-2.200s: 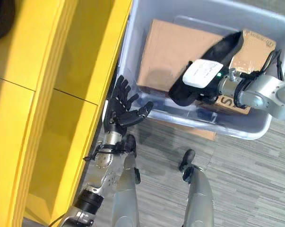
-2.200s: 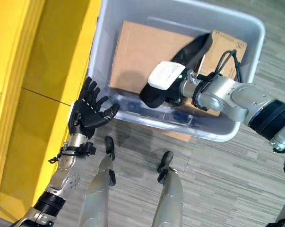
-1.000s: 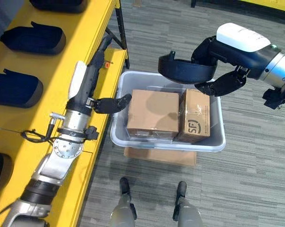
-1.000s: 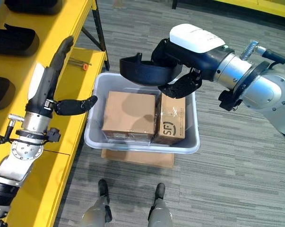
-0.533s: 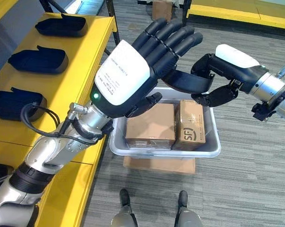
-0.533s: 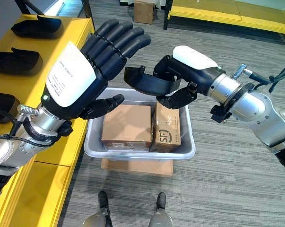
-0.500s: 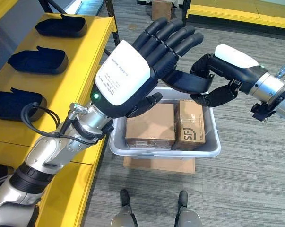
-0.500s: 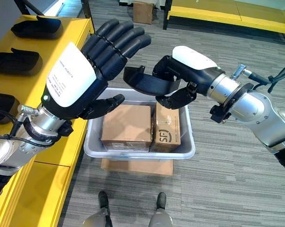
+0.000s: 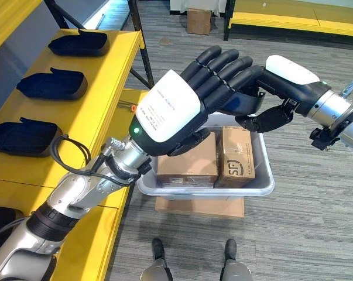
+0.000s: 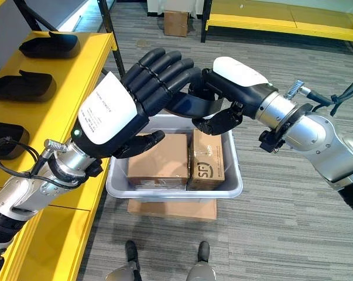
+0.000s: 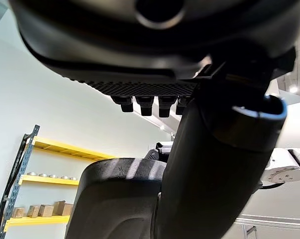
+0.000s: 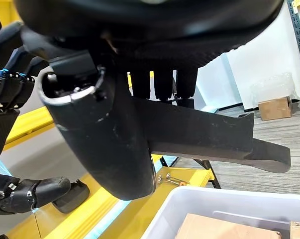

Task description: Move parts from the plastic box to the shelf.

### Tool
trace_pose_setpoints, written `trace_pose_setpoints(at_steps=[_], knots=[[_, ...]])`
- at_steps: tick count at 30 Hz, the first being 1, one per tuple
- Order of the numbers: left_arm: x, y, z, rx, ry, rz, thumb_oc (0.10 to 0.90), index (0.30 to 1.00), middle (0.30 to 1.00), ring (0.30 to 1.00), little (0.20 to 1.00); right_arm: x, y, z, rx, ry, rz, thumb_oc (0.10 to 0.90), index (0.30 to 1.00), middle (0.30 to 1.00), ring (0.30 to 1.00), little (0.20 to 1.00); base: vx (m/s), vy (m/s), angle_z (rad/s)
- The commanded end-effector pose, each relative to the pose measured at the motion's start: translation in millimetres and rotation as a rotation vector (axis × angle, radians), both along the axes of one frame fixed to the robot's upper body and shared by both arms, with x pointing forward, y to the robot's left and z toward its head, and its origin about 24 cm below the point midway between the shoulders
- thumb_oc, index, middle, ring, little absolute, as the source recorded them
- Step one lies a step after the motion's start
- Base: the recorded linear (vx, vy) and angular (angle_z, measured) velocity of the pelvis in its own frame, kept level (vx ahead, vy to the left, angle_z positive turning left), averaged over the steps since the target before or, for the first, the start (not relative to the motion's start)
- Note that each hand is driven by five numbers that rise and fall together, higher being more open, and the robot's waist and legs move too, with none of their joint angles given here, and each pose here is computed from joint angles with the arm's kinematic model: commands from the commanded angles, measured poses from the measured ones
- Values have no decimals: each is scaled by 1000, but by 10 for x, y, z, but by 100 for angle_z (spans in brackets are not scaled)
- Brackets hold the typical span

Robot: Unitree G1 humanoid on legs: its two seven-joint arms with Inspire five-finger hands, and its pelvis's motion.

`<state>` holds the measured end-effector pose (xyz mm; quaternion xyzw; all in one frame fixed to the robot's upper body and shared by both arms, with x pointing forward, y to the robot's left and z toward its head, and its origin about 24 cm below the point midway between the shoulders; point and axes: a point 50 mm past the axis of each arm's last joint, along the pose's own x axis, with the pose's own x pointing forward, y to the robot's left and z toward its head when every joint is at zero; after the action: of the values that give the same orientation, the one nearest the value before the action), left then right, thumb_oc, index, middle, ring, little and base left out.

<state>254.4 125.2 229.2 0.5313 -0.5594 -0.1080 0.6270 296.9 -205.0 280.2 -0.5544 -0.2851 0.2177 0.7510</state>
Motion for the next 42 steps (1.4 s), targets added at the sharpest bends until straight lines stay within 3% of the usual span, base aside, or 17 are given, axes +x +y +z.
trace_pose_setpoints(at_steps=[1,42], knots=[[48,-47,55,-101,-16,-23,900,1000,1000,1000,1000,-96,101,440,193,-234,84,400,300,300,300,300,0,0,0],[324,-338,-126,-70,97,-15,900,1000,1000,1000,1000,-44,460,526,229,-266,198,400,300,300,300,300,0,0,0]])
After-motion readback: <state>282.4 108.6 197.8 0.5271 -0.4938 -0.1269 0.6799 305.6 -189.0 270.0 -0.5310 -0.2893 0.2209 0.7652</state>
